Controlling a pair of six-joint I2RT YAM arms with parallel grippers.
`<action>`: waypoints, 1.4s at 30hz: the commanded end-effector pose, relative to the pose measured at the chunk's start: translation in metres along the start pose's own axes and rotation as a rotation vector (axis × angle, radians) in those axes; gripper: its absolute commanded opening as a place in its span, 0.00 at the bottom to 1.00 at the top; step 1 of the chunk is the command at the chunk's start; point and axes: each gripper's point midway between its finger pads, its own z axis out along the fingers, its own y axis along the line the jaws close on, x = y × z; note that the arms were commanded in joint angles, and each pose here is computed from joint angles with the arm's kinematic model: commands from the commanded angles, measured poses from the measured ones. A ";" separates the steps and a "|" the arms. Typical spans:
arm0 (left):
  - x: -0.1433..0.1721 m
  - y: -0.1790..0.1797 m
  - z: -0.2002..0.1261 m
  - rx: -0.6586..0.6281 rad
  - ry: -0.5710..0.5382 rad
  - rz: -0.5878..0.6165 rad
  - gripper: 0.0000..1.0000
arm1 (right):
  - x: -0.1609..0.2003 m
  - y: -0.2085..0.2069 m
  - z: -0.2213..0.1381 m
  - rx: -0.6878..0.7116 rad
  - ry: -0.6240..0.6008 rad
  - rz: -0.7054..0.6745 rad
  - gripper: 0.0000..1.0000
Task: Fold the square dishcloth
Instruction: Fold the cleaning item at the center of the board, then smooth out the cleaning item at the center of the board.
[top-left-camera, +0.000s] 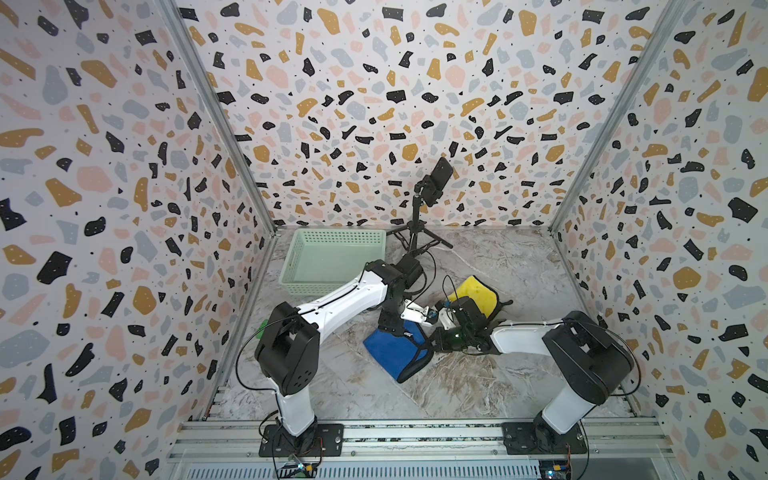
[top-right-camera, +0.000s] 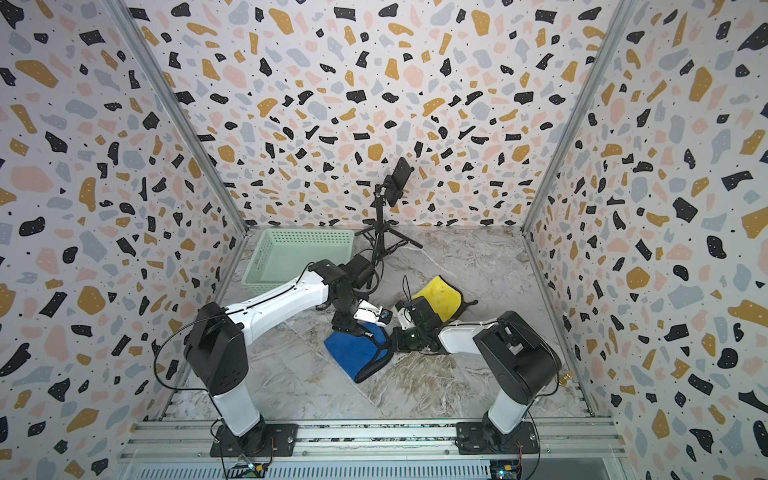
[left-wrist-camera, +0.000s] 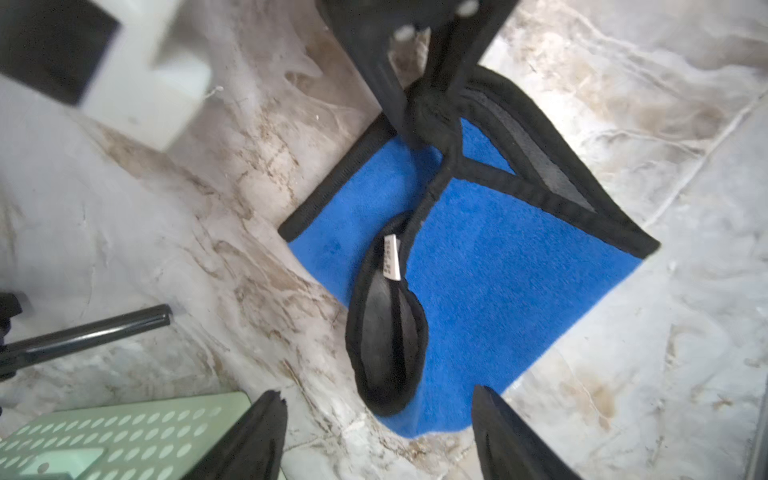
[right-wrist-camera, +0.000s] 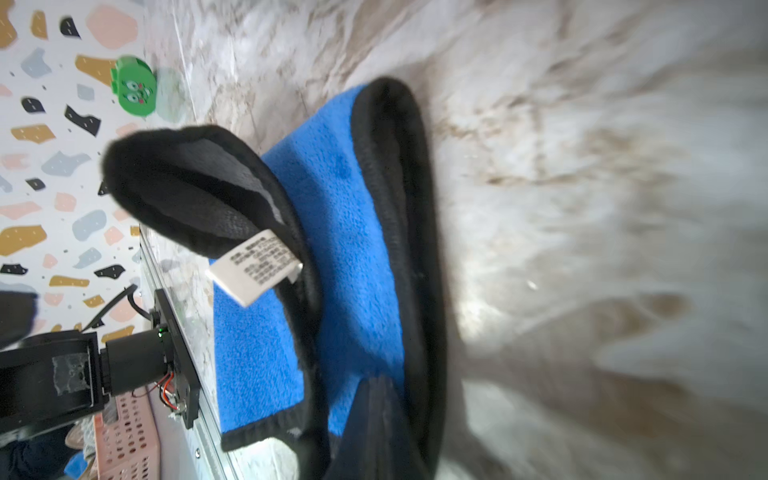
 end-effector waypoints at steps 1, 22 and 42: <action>0.015 -0.046 -0.005 0.110 0.024 0.027 0.68 | -0.014 0.007 -0.013 0.000 -0.068 -0.012 0.00; 0.031 0.030 0.055 -0.060 0.056 -0.198 0.34 | -0.009 -0.007 -0.002 0.038 -0.020 -0.008 0.00; -0.026 -0.076 -0.006 0.079 -0.232 0.084 0.00 | -0.004 -0.022 0.008 0.082 0.022 0.004 0.00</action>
